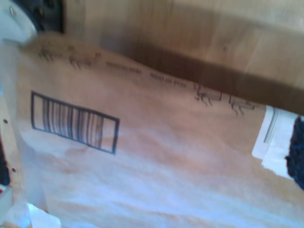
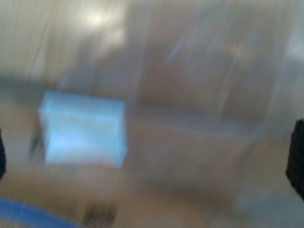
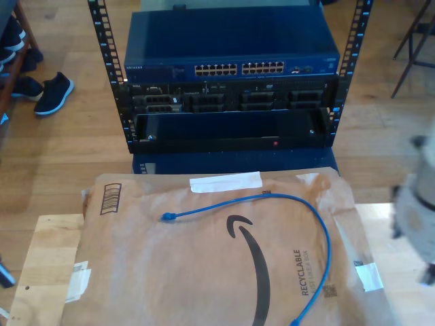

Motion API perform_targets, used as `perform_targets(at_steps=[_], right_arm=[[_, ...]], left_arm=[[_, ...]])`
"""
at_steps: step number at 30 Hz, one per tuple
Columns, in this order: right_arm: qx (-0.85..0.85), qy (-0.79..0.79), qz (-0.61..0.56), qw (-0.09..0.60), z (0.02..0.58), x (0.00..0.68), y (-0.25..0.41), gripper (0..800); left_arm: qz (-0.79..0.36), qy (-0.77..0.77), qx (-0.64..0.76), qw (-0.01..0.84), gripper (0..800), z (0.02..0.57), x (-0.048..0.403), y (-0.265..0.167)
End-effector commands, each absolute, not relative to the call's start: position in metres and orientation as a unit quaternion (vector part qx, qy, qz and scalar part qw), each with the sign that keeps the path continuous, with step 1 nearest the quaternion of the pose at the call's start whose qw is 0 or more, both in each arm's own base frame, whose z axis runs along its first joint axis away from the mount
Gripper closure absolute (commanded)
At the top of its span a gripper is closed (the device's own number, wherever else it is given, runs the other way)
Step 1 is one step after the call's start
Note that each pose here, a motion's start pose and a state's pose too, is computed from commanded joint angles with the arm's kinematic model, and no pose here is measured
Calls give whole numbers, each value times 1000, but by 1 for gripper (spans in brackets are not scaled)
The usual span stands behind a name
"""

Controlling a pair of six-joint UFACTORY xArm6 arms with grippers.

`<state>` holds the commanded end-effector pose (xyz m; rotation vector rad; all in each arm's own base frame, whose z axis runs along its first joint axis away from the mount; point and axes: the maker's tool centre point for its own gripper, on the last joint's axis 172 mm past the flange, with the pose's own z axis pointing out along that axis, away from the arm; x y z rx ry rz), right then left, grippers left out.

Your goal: Grab the cable and plug it in

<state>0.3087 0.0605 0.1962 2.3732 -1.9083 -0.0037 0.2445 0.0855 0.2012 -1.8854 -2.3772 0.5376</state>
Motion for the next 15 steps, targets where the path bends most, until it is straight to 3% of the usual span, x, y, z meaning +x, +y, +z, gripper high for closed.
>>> perform_targets(at_steps=[5, 10, 15], right_arm=[[789, -614, -6, 36, 203, 339, 151, 4], [792, -608, -31, -36, 180, 379, 242, 6], [788, -613, -41, -54, 139, 412, 282, 6]], left_arm=[[157, -783, -601, 34, 0, 192, 265, 77], [169, -794, -584, -8, 0, 191, 287, 62], [186, -797, -574, -33, 0, 195, 304, 52]])
